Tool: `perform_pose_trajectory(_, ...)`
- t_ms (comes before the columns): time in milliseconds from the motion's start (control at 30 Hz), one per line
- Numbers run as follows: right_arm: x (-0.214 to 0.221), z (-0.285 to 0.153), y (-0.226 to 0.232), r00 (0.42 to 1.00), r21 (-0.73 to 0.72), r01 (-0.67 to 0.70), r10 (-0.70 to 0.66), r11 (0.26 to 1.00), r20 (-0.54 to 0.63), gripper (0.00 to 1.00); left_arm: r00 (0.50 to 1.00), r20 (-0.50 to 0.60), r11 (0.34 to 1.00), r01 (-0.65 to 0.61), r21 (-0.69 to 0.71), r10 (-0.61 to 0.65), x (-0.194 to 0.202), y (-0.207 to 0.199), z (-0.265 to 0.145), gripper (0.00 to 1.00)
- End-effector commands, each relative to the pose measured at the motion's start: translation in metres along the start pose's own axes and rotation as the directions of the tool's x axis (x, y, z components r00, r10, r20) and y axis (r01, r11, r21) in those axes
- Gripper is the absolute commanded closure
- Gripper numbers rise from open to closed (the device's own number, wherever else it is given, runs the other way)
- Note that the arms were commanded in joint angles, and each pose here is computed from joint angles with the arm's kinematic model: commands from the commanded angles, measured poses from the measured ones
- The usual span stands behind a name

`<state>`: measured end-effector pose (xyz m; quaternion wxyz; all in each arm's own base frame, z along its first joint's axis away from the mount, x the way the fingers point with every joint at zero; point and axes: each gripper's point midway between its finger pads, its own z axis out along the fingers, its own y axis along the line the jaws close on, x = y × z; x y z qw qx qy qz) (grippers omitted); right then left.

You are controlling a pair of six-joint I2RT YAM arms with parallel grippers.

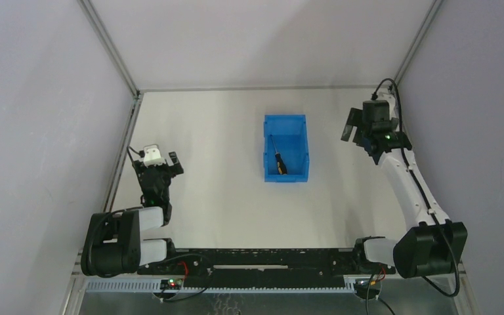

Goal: Put the screwdriver in the bin

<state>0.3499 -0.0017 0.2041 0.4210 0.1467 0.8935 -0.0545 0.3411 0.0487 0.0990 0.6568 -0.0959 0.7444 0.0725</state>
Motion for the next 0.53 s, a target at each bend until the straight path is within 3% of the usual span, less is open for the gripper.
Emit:
perform_pose_trajectory(0, -0.0165, -0.0102, -0.0141, 0.996, -0.019, 0.021, -0.019, 1.000, 0.092, 0.00, 0.993, 0.116, 1.000, 0.002, -0.004, -0.002, -0.0376, -0.0017, 0.0084, 0.00)
perform_pose_trajectory(500, -0.0084, -0.0034, -0.0138, 0.989, -0.045, 0.020, -0.013, 0.999, 0.148, 0.00, 0.993, 0.115, 1.000, 0.002, -0.004, -0.002, -0.0372, -0.0017, 0.0084, 0.00)
